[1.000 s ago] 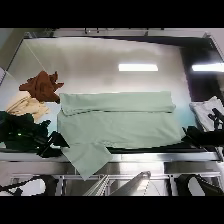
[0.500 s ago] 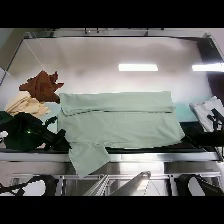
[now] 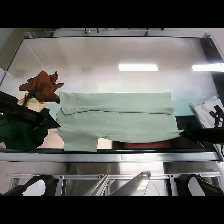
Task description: Fold the shirts.
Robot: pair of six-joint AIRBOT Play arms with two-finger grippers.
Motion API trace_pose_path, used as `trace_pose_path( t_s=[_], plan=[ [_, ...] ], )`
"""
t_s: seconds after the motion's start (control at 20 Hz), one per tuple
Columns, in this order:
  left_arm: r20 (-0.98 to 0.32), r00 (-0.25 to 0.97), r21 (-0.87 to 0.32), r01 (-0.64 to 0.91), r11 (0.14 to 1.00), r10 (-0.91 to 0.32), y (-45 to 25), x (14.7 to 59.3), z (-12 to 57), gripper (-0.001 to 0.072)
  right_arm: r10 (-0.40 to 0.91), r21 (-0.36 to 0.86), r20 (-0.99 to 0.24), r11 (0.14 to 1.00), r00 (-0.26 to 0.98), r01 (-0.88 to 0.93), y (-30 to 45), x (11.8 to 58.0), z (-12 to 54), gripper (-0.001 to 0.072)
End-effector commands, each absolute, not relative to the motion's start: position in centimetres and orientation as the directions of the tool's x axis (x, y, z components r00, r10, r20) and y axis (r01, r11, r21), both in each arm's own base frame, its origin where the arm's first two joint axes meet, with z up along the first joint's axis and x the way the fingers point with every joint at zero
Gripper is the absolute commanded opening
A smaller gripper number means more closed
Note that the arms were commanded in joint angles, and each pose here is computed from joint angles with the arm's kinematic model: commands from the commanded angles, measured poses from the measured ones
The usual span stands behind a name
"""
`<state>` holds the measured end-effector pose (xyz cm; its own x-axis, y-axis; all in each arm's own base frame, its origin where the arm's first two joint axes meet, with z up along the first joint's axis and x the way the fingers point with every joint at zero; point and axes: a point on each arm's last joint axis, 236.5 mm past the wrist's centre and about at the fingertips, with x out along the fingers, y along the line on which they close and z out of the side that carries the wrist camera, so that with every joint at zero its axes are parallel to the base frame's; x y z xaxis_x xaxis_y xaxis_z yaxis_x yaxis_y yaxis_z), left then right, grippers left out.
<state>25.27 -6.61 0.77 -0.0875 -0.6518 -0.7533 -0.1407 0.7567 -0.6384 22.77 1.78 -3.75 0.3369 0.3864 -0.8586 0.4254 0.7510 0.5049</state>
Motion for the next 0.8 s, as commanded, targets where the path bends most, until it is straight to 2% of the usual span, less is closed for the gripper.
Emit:
trace_pose_path(
  t_s=[0.0,0.15,0.45,0.75],
  plan=[
    [-0.726,0.001,-0.685,-0.096,0.722,-0.688,-6.6,28.5,3.9,0.0025,0.4,0.636,-0.745,0.667,0.533,0.389,1.7,28.2,-2.0,0.0017],
    [-0.72,-0.02,-0.687,-0.118,0.717,-0.694,-5.8,31.2,2.7,0.0025,0.413,0.672,-0.717,0.625,0.562,0.398,1.1,30.8,-3.8,0.0017],
    [-0.708,-0.052,-0.689,-0.166,0.706,-0.704,-4.0,36.5,-1.0,0.0025,0.368,0.691,-0.674,0.622,0.641,0.369,-2.1,37.2,-5.1,0.0017],
    [-0.698,-0.12,-0.689,-0.155,0.708,-0.706,-4.9,40.6,-5.2,0.0025,0.35,0.639,-0.69,0.705,0.634,0.308,-0.7,41.3,-6.9,0.0017]
  ],
)
